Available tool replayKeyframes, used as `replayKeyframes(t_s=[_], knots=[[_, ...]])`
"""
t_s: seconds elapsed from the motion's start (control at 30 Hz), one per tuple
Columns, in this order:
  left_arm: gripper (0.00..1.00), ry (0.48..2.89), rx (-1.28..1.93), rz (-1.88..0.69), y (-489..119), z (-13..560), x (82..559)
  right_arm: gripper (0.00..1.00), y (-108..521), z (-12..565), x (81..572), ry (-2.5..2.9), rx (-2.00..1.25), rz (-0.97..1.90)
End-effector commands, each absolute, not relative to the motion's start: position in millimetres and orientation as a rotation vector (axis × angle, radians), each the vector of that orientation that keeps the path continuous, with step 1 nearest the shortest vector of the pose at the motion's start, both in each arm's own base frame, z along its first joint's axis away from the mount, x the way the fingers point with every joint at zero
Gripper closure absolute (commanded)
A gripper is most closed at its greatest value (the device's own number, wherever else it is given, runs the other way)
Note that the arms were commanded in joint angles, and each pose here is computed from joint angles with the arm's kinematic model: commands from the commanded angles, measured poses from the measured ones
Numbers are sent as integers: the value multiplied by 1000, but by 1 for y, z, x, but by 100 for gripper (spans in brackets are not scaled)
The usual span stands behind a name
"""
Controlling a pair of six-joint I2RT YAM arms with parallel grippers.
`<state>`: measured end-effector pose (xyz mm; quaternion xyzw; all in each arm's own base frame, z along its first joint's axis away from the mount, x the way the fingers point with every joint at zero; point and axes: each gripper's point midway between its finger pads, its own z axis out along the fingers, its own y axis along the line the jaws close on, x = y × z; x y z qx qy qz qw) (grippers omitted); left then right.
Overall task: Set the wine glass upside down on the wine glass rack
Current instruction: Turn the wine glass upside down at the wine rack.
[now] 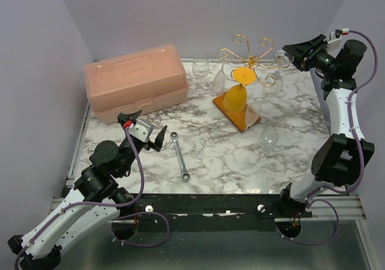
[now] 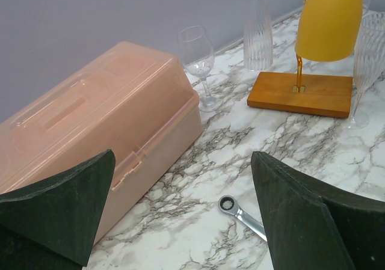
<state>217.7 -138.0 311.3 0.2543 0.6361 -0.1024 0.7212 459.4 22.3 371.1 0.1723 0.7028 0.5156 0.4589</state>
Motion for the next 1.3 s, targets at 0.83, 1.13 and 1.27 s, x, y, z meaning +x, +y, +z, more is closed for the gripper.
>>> replayKeyframes(t_s=[0.83,1.13,1.27], knots=[[1,1384,555,-265,-138,316,212,37,11,394,442,1704,354,1024],[2,1375,549,-270,-137,319,211,32,-3,401,414,1663,348,1014],[2,1375,551,-276,-138,319,210,32,-11,399,408,1653,369,1023]])
